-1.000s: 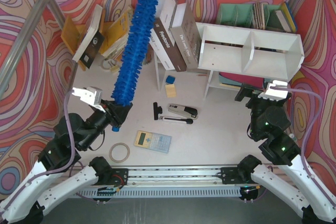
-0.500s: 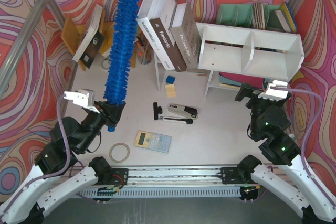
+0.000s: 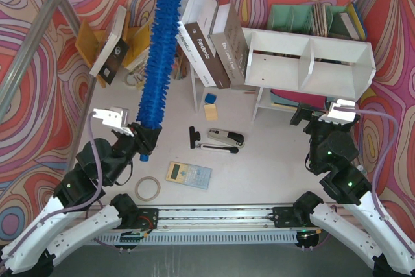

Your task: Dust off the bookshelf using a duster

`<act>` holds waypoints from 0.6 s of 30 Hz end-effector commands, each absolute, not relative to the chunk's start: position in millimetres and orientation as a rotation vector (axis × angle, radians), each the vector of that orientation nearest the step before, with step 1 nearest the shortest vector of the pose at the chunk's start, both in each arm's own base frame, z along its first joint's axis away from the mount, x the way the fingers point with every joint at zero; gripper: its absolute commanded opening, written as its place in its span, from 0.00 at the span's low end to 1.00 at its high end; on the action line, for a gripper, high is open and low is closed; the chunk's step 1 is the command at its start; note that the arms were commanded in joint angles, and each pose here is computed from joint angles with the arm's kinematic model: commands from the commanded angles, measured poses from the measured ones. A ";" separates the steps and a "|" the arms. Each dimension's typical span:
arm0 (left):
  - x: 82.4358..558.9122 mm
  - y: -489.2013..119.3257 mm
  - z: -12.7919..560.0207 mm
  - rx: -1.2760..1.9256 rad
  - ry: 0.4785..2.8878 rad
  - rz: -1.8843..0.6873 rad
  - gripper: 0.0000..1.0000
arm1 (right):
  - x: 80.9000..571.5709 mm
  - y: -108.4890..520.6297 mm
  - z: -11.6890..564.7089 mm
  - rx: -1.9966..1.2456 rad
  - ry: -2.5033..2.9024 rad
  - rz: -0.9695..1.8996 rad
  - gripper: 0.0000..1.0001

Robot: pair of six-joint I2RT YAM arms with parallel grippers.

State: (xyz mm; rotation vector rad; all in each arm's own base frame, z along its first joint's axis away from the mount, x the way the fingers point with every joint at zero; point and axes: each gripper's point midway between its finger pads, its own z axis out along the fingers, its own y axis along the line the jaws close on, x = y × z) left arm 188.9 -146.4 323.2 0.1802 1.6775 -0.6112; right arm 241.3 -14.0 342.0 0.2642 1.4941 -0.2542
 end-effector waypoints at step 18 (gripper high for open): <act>183.7 -94.0 352.6 -0.010 1.582 -0.521 0.00 | 240.3 -14.4 348.3 0.283 1.471 -0.235 0.99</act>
